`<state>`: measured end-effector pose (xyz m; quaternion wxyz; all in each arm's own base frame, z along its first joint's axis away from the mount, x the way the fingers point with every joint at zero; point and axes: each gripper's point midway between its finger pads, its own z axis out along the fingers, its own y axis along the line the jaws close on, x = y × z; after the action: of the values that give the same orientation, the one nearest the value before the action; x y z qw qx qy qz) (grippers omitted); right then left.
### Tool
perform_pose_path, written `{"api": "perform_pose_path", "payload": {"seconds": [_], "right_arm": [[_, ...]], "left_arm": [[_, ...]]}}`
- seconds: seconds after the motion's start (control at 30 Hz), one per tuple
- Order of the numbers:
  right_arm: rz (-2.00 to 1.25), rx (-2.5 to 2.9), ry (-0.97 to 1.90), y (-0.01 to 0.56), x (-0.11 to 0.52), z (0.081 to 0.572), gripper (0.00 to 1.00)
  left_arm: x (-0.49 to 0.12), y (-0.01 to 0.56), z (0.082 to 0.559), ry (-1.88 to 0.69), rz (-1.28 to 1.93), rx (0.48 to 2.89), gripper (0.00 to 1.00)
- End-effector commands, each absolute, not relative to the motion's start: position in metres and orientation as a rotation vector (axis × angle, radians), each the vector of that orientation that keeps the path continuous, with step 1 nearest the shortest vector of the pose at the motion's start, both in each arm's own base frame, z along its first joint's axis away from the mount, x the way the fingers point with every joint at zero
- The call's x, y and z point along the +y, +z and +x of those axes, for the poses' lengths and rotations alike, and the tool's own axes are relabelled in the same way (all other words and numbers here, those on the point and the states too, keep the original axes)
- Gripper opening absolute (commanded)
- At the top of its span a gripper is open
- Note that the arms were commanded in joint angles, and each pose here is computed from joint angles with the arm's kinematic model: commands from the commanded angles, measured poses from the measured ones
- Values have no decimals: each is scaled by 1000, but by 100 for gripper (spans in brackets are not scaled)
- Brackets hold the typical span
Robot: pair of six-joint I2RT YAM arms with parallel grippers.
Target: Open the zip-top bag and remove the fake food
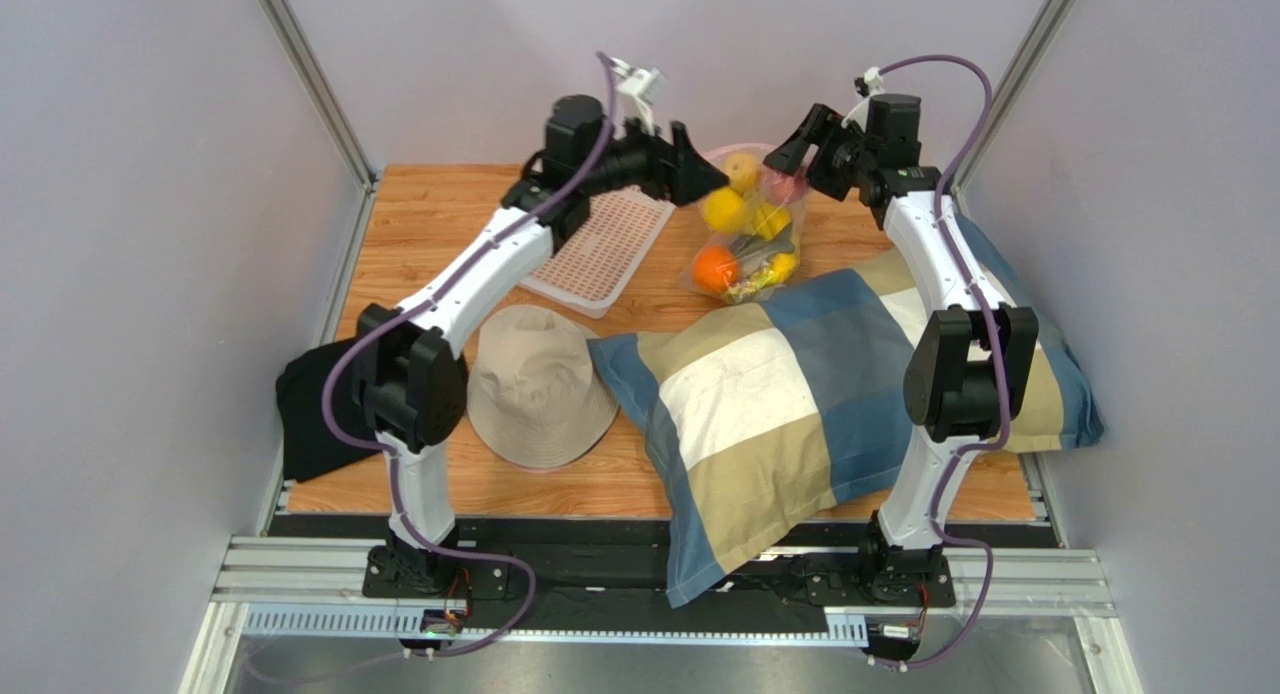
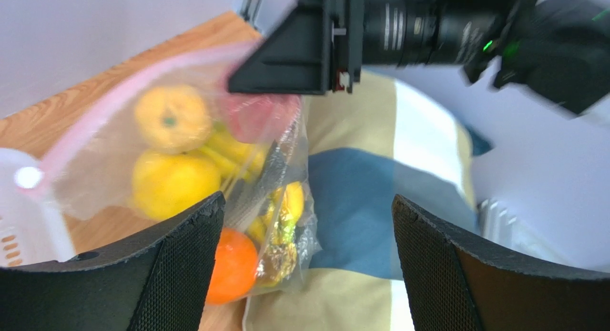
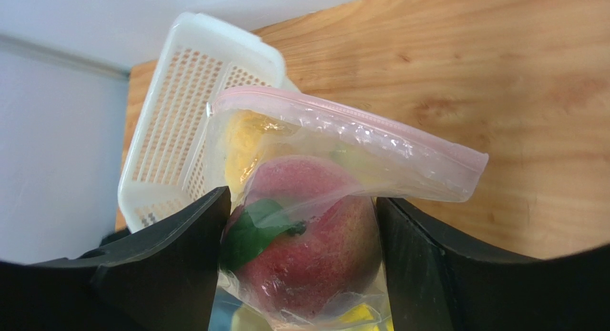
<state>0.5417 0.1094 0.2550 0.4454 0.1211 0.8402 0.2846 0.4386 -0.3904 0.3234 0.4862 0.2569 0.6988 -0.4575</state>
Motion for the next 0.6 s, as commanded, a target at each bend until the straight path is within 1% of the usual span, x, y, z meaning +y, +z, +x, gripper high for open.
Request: {"api": "perform_pose_path", "payload": {"seconds": [0.0,0.07,0.1,0.13,0.17,0.2,0.4,0.5,0.57], "right_arm": [[-185,1811,921,305,132,543,0],[-279,1775,990,306,142,538,0],[-279,1764,993,308,129,539,0],[-290,1756,996,310,127,540,0],[-301,1756,1009,308,127,540,0],[-318,1750,1033,310,126,538,0],[-342,1735,1121,320,121,535,0],[-368,1735,1153,322,121,532,0],[-379,1738,1165,320,120,531,0]], "left_arm": [[-337,353,448,-1293,450,1723,89],[-329,346,464,-1278,413,1763,90],[-326,333,467,-1281,379,1845,90],[-326,334,478,-1292,370,1843,90],[-328,332,479,-1316,388,1845,90],[-330,336,484,-1318,404,1818,89],[-333,313,504,-1375,552,1685,87],[-326,297,516,-1374,586,1664,88],[-324,286,522,-1366,586,1694,90]]}}
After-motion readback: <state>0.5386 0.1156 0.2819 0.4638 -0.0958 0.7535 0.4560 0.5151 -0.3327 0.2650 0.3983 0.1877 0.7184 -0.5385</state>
